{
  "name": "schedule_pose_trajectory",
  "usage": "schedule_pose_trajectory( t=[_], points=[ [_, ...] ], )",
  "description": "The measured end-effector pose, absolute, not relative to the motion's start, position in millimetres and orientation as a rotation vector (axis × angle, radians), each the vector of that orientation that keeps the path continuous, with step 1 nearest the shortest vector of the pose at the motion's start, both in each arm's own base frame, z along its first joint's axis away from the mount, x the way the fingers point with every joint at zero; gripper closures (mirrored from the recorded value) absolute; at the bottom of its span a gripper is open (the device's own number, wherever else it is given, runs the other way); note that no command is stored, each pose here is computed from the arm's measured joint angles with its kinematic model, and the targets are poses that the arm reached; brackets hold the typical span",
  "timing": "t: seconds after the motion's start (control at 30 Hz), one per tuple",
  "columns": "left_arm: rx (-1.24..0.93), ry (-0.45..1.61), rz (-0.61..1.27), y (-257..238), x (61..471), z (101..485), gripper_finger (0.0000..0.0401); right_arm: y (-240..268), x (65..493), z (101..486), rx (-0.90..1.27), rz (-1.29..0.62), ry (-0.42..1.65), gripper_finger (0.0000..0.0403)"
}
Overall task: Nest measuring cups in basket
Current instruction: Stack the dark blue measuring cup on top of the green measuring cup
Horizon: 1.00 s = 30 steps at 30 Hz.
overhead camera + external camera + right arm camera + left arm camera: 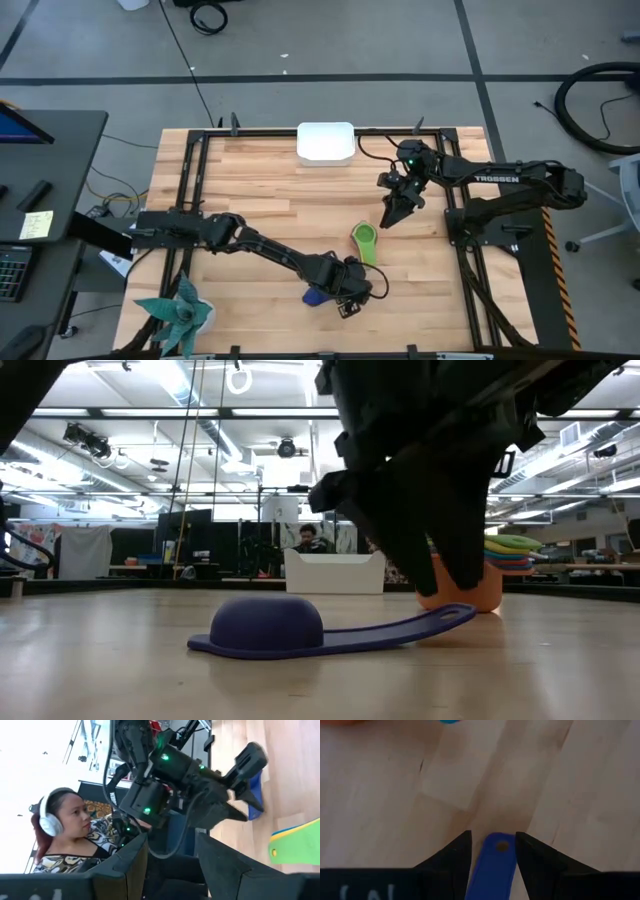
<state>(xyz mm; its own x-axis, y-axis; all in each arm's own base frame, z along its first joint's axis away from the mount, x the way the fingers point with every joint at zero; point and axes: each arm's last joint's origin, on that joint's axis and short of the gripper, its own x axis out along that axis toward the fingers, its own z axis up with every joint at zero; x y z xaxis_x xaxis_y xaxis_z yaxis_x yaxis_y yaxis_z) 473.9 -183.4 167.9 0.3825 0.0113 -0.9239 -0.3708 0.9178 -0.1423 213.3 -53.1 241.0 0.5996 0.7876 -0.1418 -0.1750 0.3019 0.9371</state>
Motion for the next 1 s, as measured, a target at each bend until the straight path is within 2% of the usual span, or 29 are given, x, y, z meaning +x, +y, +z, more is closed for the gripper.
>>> schedule_pose_trajectory(
  t=[0.23, 0.6, 0.7, 0.83, 1.0],
  points=[
    [-0.348, 1.184, 0.268, -179.2, 472.6, 167.3, 0.0259, -53.3, 213.3, 241.2, 1.088, 0.706, 0.678, 0.0226],
    [-0.466, 1.273, 0.152, -184.4, 471.0, 166.9, 0.0271, -53.4, 213.4, 241.1, 1.087, 0.700, 0.677, 0.0226],
    [-0.500, 1.289, 0.148, -183.9, 470.9, 167.0, 0.0299, -53.5, 213.4, 241.1, 1.087, 0.699, 0.676, 0.0226],
    [-0.586, 1.326, 0.130, -184.0, 470.8, 167.2, 0.0379, -53.5, 213.5, 241.1, 1.086, 0.699, 0.676, 0.0226],
    [-0.617, 1.340, 0.124, -184.5, 470.6, 167.4, 0.0392, -53.5, 213.5, 241.2, 1.084, 0.700, 0.674, 0.0226]
  ],
)
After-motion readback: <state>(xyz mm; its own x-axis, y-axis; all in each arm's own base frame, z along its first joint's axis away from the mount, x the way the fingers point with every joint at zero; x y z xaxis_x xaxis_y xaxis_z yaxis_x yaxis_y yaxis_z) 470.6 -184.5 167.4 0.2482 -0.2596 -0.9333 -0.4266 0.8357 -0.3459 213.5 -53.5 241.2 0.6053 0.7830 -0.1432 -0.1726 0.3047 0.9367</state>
